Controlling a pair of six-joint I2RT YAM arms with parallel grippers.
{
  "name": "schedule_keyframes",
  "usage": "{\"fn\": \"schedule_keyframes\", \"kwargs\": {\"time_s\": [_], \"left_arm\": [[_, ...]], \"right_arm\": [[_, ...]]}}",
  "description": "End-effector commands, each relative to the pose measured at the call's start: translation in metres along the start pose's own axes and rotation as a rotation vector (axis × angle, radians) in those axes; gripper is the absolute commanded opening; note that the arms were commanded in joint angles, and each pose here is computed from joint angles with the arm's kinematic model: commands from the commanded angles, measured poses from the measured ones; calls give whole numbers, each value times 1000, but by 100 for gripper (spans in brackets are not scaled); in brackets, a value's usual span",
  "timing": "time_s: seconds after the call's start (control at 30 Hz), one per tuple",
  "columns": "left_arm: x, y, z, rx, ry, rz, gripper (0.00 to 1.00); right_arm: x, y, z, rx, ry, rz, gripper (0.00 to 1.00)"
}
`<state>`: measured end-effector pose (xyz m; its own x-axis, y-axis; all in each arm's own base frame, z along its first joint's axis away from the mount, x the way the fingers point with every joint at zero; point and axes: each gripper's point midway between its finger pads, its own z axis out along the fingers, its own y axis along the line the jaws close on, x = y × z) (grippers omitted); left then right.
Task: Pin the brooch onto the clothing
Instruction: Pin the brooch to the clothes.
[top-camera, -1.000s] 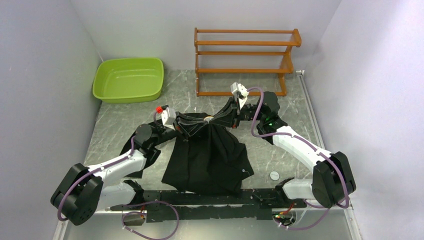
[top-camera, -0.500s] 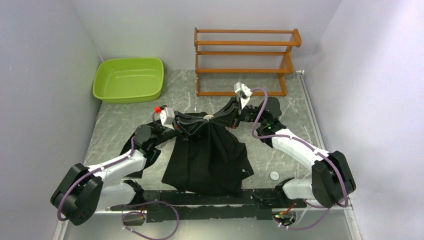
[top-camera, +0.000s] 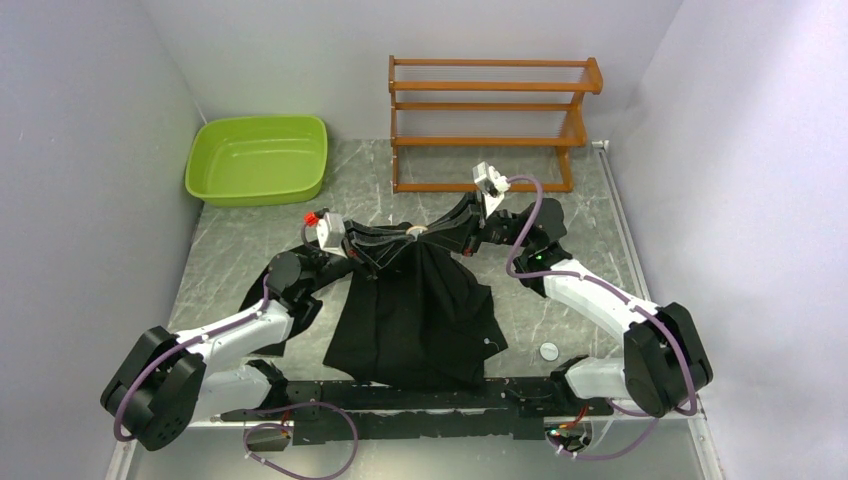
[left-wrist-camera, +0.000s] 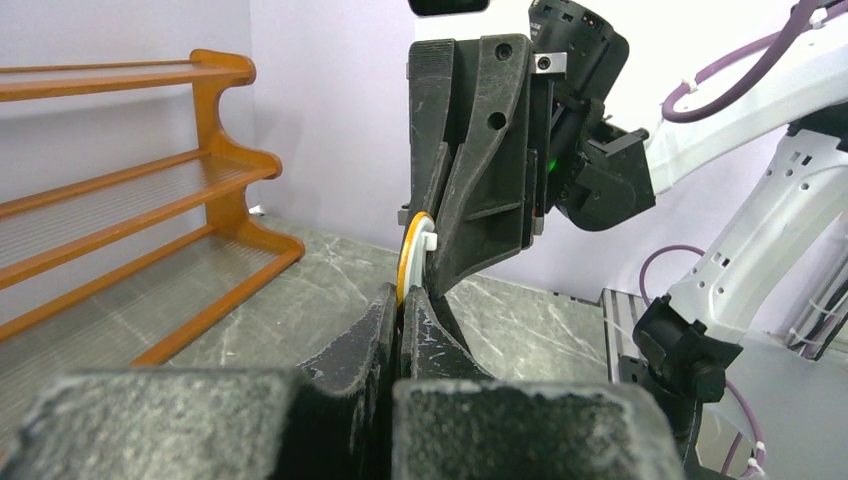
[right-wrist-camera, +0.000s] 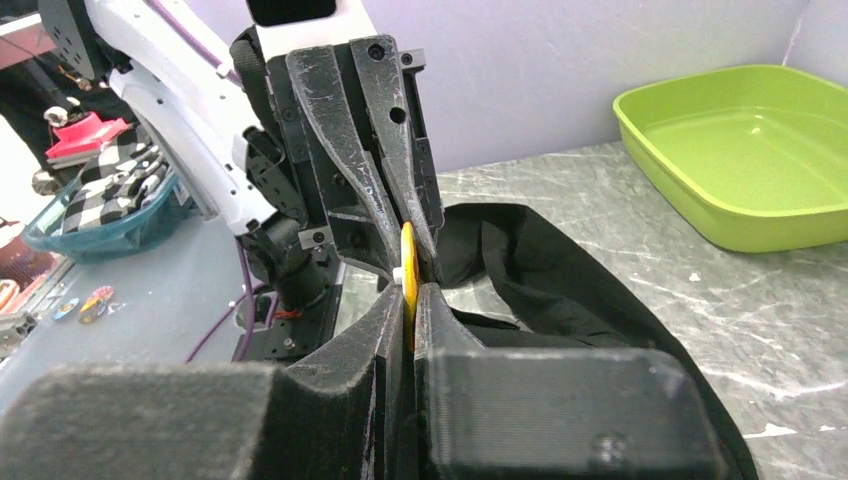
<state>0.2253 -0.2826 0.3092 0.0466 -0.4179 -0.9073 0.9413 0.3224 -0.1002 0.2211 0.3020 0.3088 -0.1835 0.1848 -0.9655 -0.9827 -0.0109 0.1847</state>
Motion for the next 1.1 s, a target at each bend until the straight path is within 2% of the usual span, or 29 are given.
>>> {"fn": "schedule_keyframes", "kwargs": {"time_s": [0.0, 0.33, 0.43, 0.77, 0.97, 1.07], "left_arm": [[-7, 22, -2, -110, -40, 16, 3], [-6, 28, -4, -150, -44, 9, 3], [-6, 30, -4, -162, -46, 5, 3], [-9, 31, -4, -167, -61, 4, 3], [-13, 26, -2, -137, -75, 6, 3], [-14, 24, -2, -127, -80, 6, 3]], "right_arm": [[-40, 25, -1, -46, -86, -122, 2], [-46, 30, -2, -49, -101, -139, 13], [-49, 33, -3, -53, -108, -144, 19], [-48, 33, -4, -49, -106, -147, 29], [-33, 23, -2, -36, -62, -135, 58], [-24, 18, 1, -42, -39, -119, 66]]}}
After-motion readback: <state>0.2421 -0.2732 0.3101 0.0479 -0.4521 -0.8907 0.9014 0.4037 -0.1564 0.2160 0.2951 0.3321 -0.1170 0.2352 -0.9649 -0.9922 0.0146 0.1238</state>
